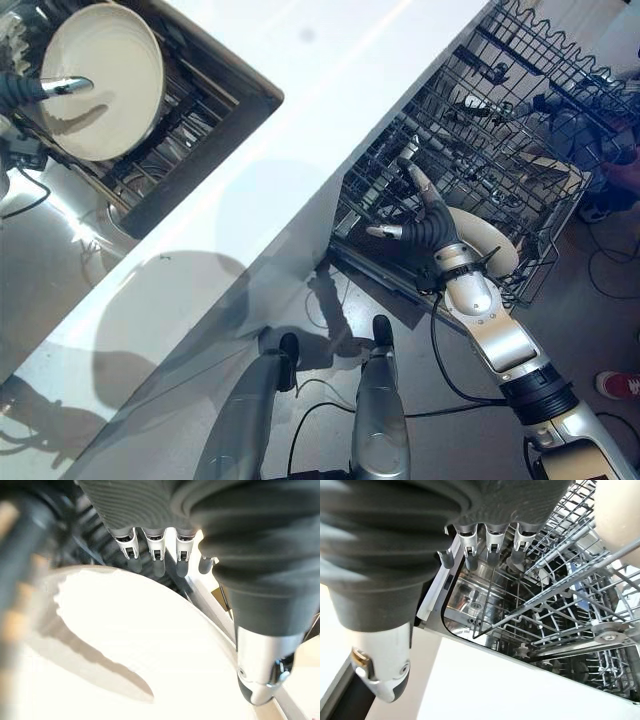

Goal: Pick up plates and place into dishwasher.

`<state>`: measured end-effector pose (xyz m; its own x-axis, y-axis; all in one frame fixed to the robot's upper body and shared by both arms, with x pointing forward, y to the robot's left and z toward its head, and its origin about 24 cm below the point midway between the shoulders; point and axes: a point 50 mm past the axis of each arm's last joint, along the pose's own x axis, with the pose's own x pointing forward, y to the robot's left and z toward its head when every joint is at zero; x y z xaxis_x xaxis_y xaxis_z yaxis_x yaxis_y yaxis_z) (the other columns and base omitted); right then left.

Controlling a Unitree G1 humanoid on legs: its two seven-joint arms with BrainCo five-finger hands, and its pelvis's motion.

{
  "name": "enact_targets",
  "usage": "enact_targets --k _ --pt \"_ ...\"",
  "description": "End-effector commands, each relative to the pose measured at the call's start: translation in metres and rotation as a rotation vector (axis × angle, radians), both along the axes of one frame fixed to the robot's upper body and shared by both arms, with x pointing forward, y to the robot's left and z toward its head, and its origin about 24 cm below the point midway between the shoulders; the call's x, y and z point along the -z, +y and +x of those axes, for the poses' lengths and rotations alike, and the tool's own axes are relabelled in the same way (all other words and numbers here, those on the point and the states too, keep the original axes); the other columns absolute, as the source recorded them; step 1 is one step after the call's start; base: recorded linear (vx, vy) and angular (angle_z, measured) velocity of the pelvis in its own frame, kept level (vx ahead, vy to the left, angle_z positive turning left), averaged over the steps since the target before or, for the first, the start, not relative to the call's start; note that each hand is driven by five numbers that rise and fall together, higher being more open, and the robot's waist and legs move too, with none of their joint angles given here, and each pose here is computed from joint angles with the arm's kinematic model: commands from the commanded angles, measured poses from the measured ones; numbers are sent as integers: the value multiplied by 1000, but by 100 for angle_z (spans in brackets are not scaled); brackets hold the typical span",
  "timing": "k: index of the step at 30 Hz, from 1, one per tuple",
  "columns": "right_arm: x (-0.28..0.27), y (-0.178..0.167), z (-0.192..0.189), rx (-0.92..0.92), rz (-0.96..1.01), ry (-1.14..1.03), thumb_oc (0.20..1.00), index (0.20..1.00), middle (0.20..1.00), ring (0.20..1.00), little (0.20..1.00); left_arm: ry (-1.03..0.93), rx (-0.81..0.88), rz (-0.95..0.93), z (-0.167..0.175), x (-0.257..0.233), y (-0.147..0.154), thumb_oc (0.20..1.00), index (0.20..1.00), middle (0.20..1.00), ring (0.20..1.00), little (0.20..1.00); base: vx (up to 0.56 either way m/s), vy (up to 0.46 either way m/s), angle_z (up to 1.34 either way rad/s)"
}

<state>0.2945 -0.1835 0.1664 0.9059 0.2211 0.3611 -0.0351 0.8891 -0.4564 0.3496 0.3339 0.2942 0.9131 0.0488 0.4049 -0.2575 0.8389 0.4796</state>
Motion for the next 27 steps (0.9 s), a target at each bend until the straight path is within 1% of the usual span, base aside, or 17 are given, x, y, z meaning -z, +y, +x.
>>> enact_targets --k 1,2,4,7,10,14,17,21,23,27 --pt "-50 -7 -7 -5 -2 -227 1000 1000 1000 1000 1000 412 139 -178 21 114 -31 1000 1000 1000 1000 1000 0 0 0" --pt "-51 -7 -7 -4 -3 -227 1000 1000 1000 1000 1000 428 146 -191 21 116 -31 1000 1000 1000 1000 1000 0 0 0" --pt "-51 -6 -7 1 -2 -228 1000 1000 1000 1000 1000 549 193 -264 21 134 -34 1000 1000 1000 1000 1000 0 0 0" --pt "-54 -8 -6 1 -5 -223 1000 1000 1000 1000 1000 754 246 -272 15 164 -38 1000 1000 1000 1000 1000 0 0 0" --pt "-55 -10 -8 -6 -7 -216 1000 1000 1000 1000 1000 893 157 -163 7 186 -30 1000 1000 1000 1000 1000 6 -3 -1" --pt "-57 -10 -13 -15 -6 -214 1000 1000 1000 1000 1000 1047 22 -46 -8 206 -7 1000 1000 1000 1000 1000 14 -20 -8" --pt "-56 -11 -15 -15 -3 -209 1000 1000 1000 1000 1000 1108 -5 0 -14 211 0 1000 1000 1000 1000 1000 5 -6 -1" --pt "-56 -13 -16 -19 -7 -203 1000 1000 1000 1000 1000 1163 -5 78 -17 214 3 1000 1000 1000 1000 1000 2 4 -1" --pt "-57 -13 -15 -20 -7 -204 1000 1000 1000 1000 1000 1179 25 86 -17 214 0 1000 1000 1000 1000 1000 0 0 0" --pt "-58 -15 -16 -16 -15 -203 1000 1000 1000 1000 1000 1185 183 89 -14 211 -15 1000 1000 1000 1000 1000 0 0 0"
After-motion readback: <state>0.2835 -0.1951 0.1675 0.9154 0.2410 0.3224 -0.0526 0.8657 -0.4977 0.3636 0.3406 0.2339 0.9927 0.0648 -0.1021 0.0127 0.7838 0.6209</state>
